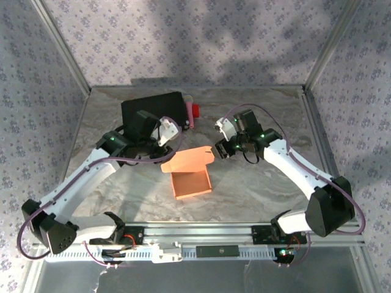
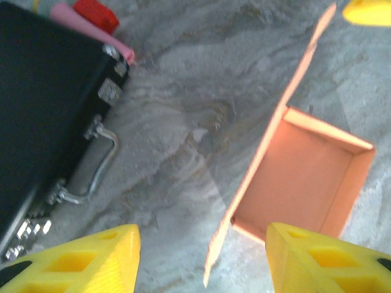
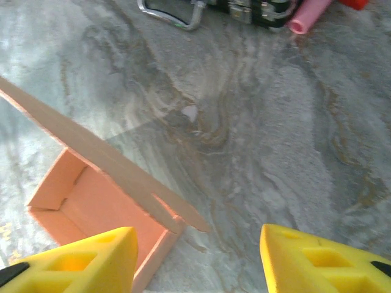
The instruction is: Fold the paper box
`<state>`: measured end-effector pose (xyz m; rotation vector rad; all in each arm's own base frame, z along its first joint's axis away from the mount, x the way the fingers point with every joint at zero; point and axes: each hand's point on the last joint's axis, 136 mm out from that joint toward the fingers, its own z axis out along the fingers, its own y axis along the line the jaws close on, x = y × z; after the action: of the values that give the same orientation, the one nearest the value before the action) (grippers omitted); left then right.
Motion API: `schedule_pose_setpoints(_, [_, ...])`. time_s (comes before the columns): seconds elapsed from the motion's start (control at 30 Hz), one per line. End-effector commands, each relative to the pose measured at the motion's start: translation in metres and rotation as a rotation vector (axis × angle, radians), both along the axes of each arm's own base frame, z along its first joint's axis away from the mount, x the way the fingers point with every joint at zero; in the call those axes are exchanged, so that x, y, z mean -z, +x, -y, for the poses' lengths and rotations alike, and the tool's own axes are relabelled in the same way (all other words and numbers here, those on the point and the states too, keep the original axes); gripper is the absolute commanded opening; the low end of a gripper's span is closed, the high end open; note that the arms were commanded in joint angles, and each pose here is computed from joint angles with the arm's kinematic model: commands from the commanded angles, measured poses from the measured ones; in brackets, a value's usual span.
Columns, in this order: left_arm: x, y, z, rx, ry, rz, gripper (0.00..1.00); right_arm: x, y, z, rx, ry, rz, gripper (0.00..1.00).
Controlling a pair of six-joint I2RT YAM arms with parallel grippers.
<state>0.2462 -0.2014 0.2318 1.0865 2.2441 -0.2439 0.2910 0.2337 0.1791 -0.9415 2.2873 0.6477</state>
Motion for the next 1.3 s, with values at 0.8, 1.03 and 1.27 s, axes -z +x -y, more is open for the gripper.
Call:
schedule_pose_setpoints(0.8, [0.082,-0.008,-0.012,0.042,0.06,-0.268,0.37,0.01,-0.012,-0.022,-0.127,0.066,-0.122,0.41])
schedule_pose_setpoints(1.03, [0.09,-0.01,-0.01,0.019,0.076,-0.275,0.32,0.02,-0.012,-0.025,-0.132,0.012,-0.112,0.37])
schedule_pose_setpoints(1.27, [0.096,-0.015,-0.008,0.02,0.092,-0.286,0.33,0.024,-0.01,-0.027,-0.135,-0.015,-0.107,0.37])
